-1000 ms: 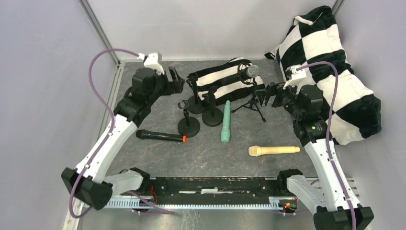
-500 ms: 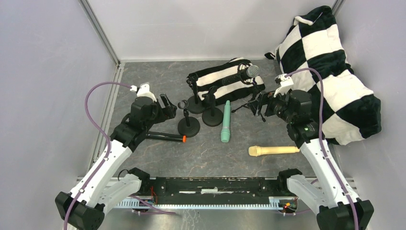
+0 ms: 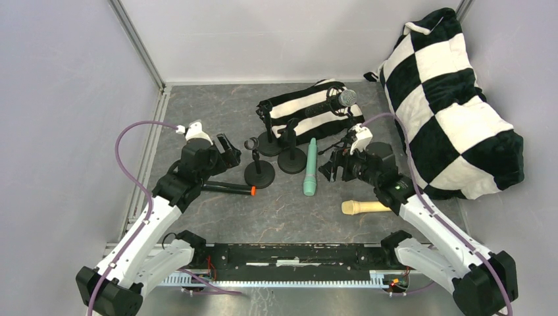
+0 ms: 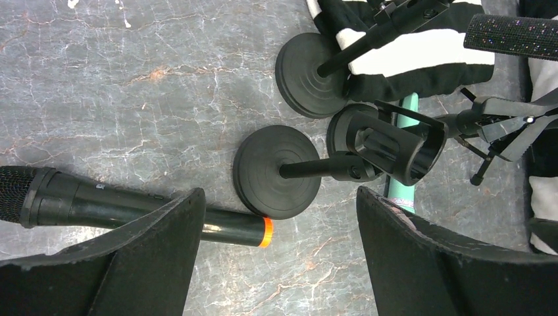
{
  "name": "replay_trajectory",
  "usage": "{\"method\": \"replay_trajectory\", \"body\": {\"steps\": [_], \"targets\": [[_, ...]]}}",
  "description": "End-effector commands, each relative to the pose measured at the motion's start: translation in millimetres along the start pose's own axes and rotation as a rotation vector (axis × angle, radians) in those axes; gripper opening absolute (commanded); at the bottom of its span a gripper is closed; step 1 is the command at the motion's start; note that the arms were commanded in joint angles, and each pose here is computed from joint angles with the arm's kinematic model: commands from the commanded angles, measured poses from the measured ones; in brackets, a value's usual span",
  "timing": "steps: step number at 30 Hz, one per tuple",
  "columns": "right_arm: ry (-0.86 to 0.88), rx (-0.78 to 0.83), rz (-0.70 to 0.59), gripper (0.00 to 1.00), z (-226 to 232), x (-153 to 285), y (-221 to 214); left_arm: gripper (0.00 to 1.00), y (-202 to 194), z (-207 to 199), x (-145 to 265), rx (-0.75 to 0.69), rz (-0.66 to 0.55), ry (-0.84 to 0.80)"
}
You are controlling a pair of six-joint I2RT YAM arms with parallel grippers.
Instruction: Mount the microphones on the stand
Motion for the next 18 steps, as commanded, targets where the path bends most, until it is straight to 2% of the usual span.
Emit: {"method": "replay_trajectory", "body": {"steps": [1,9,18], "targets": [[-0.021,-0.038,-0.047,0.89,4.3,-11.0,0.4,0.9,2.5,0.3,2.0,0.039,-0.024,-0.002],[0.013,-0.029,0.028,0.89,14.5,-29.0,-22.8,0.9,-6.4,8.0,2.4,0.069,-0.002,0.013],[-0.015,-0.02,0.078,0.89,19.1,-44.4,-42.1,0.91,-21.1,34.9,-0.6,0.164,-0.011,0.147]]}}
Point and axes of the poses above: each gripper's point midway between its finger pads, its own x axis back along the fingers, its own z axis along the line the jaws close on, y = z × x, the point moved 6 cm from there along x, back along the fingers, and after that the axes turned 14 degrees about x, right-handed, at the moved point
